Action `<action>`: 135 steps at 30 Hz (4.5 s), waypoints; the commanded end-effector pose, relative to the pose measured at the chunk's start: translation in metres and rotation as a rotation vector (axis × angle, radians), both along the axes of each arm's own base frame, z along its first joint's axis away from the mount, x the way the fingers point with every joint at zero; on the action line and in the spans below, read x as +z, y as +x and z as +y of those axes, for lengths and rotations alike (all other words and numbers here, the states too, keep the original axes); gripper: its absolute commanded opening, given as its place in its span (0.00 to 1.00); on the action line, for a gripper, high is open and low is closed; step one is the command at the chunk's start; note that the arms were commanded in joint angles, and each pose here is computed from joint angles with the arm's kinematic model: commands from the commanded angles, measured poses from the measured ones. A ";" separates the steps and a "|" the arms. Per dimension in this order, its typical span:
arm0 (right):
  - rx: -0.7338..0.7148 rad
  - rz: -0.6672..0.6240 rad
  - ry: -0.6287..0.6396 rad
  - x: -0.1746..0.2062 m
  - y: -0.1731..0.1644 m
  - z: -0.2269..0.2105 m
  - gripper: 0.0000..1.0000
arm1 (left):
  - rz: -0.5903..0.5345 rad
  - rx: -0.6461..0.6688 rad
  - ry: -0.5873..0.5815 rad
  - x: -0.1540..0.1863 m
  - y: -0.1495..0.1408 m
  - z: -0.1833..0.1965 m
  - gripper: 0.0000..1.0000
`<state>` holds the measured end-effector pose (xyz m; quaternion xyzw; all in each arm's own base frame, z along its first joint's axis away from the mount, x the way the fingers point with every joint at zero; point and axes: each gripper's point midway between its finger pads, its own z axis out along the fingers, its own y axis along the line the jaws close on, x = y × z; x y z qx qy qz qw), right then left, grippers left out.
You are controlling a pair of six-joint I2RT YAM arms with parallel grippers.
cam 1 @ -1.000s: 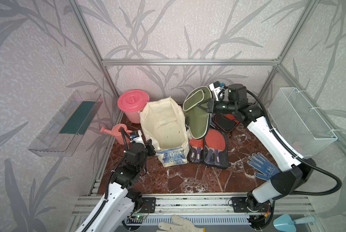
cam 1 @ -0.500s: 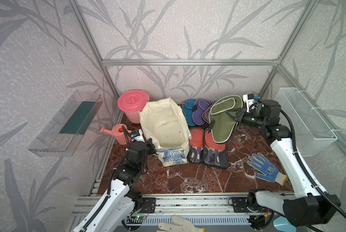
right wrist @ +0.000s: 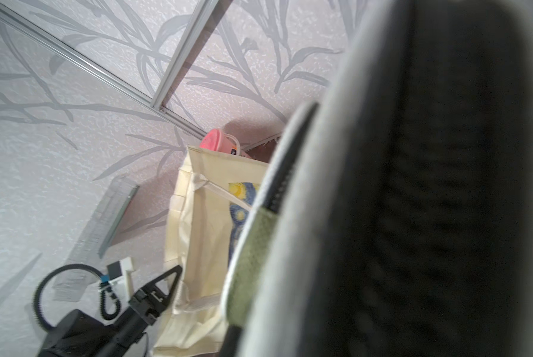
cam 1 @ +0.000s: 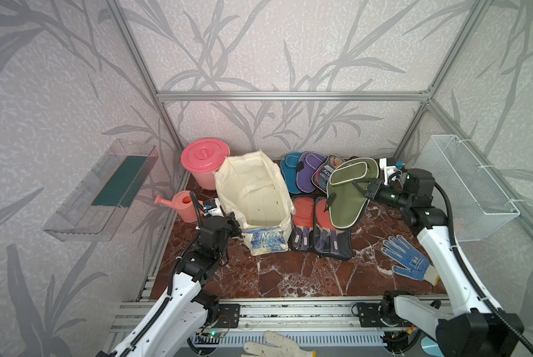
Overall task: Remove the ping pong set from the canvas bag
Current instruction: Place the ping pong set at the ping pong set.
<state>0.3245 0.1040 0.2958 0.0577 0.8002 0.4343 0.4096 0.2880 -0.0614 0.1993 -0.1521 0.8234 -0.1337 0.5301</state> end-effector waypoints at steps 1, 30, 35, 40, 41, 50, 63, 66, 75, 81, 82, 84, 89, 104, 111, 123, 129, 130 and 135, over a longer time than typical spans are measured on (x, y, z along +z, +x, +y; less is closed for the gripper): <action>-0.029 0.000 0.013 -0.024 -0.013 -0.009 0.00 | 0.016 0.007 0.007 -0.003 0.001 0.000 0.00; -0.062 0.167 0.038 -0.143 -0.001 -0.030 0.00 | 0.057 -0.010 0.011 -0.017 0.013 -0.008 0.00; -0.039 0.217 0.061 -0.159 -0.002 -0.028 0.00 | 0.055 -0.015 0.012 -0.016 0.014 -0.009 0.00; -0.061 0.278 0.039 -0.175 -0.005 -0.031 0.00 | 0.051 -0.012 0.020 -0.013 0.015 -0.009 0.00; -0.065 0.294 0.032 -0.178 -0.007 -0.032 0.00 | 0.051 -0.008 0.021 -0.012 0.015 -0.008 0.00; -0.113 0.388 -0.050 -0.191 -0.025 -0.041 0.44 | 0.042 0.016 0.031 -0.008 0.016 -0.003 0.00; -0.197 0.481 -0.114 -0.212 -0.033 -0.064 0.64 | 0.041 0.091 0.064 0.001 0.009 0.014 0.00; -0.198 0.511 -0.123 -0.218 -0.035 -0.065 0.78 | 0.036 0.109 0.062 0.004 0.006 0.018 0.00; -0.222 0.576 -0.164 -0.234 -0.040 -0.073 0.84 | 0.055 0.197 0.095 0.012 0.000 0.035 0.00; -0.235 0.614 -0.194 -0.241 -0.047 -0.077 0.86 | 0.036 0.228 0.113 0.017 0.001 0.041 0.00; -0.239 0.619 -0.198 -0.241 -0.049 -0.078 0.86 | 0.035 0.232 0.118 0.018 0.001 0.042 0.00; -0.250 0.624 -0.206 -0.241 -0.051 -0.080 0.87 | 0.037 0.243 0.129 0.019 0.003 0.044 0.00; -0.276 0.628 -0.225 -0.241 -0.054 -0.085 0.88 | 0.031 0.253 0.133 0.022 0.010 0.046 0.00; -0.288 0.552 -0.218 -0.227 -0.052 -0.086 0.99 | 0.051 0.243 0.090 0.025 0.015 0.042 0.62; -0.293 0.566 -0.214 -0.230 -0.053 -0.087 0.99 | 0.045 0.251 0.077 0.033 0.009 0.045 0.91; -0.350 0.586 -0.246 -0.228 -0.060 -0.100 0.99 | 0.007 0.337 0.042 0.065 -0.014 0.065 0.99; -0.379 0.521 -0.277 -0.208 -0.060 -0.106 0.99 | -0.002 0.491 0.117 0.079 -0.034 0.097 0.99; -0.381 0.499 -0.280 -0.202 -0.059 -0.106 0.99 | 0.001 0.518 0.131 0.078 -0.037 0.102 0.99; -0.365 0.398 -0.302 -0.176 -0.050 -0.106 0.99 | 0.017 0.686 0.215 0.067 -0.054 0.130 0.99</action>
